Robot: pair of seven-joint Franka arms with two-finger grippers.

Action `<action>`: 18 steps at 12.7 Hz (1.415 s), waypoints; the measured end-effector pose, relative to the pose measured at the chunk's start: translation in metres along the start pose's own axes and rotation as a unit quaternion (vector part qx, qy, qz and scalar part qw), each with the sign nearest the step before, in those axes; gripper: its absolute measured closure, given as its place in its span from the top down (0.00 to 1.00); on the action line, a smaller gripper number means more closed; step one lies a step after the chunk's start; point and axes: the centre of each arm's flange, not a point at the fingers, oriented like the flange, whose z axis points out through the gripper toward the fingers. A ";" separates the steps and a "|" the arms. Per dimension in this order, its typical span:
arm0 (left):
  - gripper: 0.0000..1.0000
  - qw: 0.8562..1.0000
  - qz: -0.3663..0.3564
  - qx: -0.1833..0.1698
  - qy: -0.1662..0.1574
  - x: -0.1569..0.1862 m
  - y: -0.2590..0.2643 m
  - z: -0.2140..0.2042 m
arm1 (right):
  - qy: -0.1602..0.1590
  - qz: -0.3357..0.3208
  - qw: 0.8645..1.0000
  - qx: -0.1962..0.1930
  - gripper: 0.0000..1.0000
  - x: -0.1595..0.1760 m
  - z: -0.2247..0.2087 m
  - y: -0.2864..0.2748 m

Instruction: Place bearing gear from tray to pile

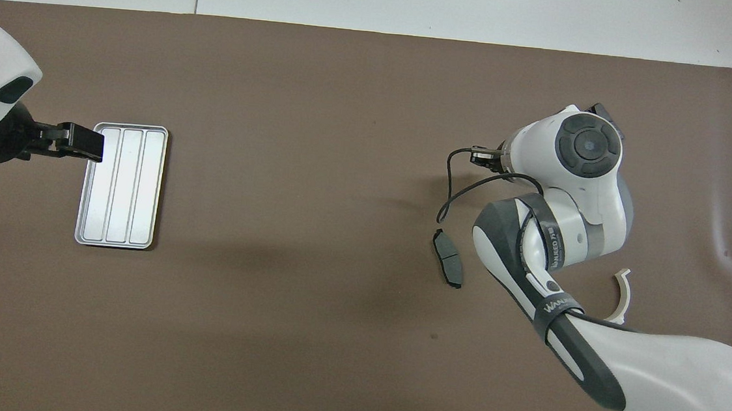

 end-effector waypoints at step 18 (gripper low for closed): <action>1.00 1.000 -0.018 -0.005 -0.001 0.001 -0.018 0.000 | -0.015 0.025 0.999 -0.013 1.00 -0.006 -0.183 0.095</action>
